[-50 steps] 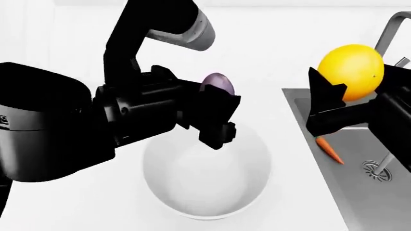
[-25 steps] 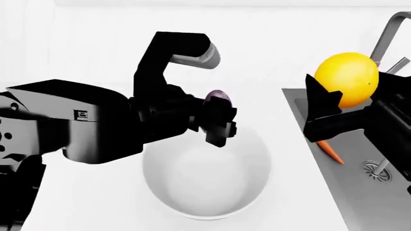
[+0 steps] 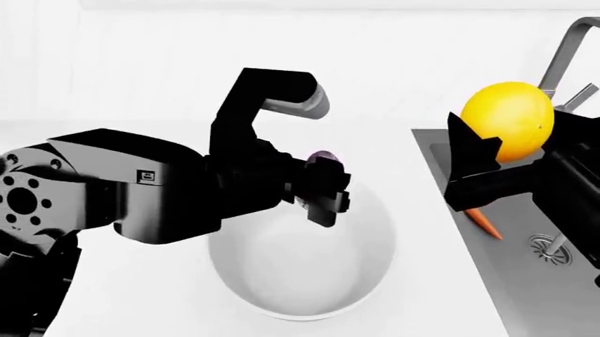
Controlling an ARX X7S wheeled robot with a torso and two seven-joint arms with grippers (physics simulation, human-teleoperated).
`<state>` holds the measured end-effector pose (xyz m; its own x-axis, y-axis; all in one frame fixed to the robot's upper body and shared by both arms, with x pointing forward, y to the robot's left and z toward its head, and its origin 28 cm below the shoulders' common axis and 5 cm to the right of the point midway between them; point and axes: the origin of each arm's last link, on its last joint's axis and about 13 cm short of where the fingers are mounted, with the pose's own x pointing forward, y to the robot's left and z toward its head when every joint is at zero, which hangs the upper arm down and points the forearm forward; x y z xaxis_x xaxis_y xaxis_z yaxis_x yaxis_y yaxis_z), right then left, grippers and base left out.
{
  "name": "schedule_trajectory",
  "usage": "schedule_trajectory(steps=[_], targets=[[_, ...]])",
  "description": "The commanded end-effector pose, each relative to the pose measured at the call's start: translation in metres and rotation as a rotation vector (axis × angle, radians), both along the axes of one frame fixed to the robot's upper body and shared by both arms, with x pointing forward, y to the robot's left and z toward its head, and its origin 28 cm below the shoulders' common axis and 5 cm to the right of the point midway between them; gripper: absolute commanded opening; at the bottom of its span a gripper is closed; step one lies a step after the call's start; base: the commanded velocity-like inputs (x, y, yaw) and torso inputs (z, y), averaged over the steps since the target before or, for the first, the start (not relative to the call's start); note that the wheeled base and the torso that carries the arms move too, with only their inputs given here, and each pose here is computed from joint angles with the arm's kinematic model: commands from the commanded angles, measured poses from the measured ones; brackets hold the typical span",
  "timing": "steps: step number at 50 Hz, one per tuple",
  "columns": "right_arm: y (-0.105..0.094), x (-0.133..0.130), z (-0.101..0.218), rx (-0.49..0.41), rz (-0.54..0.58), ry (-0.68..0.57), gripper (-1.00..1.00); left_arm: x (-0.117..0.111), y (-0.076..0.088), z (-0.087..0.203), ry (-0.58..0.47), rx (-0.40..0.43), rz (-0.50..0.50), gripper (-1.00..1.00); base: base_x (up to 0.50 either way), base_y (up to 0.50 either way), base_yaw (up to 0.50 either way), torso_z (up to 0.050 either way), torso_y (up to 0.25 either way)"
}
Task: Pick the eggplants and oranges from the sink and place them in one bowl. Place the carrot in the other bowl. Then turn off the sink faucet.
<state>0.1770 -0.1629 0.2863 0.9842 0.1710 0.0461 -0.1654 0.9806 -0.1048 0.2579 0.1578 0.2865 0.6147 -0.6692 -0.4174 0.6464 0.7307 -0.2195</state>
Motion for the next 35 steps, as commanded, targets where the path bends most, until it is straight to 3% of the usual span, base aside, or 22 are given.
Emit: schedule_trajectory(steps=[1, 14, 22, 26, 27, 29, 30, 31, 35], targets=[[-0.001, 0.002, 0.0, 0.003, -0.007, -0.018, -1.0, -0.003, -0.002, 0.001, -0.039, 0.005, -0.014, 1.0, 0.0, 0.0, 0.0, 0.0, 0.0], [0.001, 0.004, 0.0, 0.006, 0.0, -0.012, -1.0, -0.009, 0.001, 0.009, -0.077, 0.011, -0.017, 1.0, 0.0, 0.0, 0.0, 0.0, 0.0], [0.007, 0.009, 0.008, 0.007, 0.059, -0.004, -1.0, -0.01, 0.012, 0.027, -0.144, -0.01, 0.029, 1.0, 0.0, 0.0, 0.0, 0.0, 0.0], [0.015, 0.017, 0.011, 0.007, 0.128, 0.042, -1.0, -0.011, 0.023, 0.035, -0.227, -0.005, 0.115, 1.0, 0.0, 0.0, 0.0, 0.0, 0.0], [0.017, 0.019, 0.014, -0.001, 0.143, 0.055, -1.0, -0.013, 0.027, 0.036, -0.298, 0.045, 0.162, 1.0, 0.0, 0.0, 0.0, 0.0, 0.0], [0.021, 0.023, 0.019, -0.006, 0.186, 0.096, -1.0, -0.018, 0.036, 0.04, -0.351, 0.054, 0.212, 1.0, 0.0, 0.0, 0.0, 0.0, 0.0], [0.048, 0.042, 0.029, -0.084, 0.391, 0.204, -1.0, -0.042, 0.065, 0.048, -0.504, 0.054, 0.399, 1.0, 0.0, 0.0, 0.0, 0.0, 0.0], [0.05, 0.062, 0.028, -0.082, 0.373, 0.334, -1.0, -0.052, 0.08, 0.047, -0.548, 0.102, 0.462, 1.0, 0.0, 0.0, 0.0, 0.0, 0.0], [0.053, 0.072, 0.025, -0.079, 0.384, 0.351, -1.0, -0.056, 0.094, 0.043, -0.546, 0.111, 0.52, 1.0, 0.0, 0.0, 0.0, 0.0, 0.0]])
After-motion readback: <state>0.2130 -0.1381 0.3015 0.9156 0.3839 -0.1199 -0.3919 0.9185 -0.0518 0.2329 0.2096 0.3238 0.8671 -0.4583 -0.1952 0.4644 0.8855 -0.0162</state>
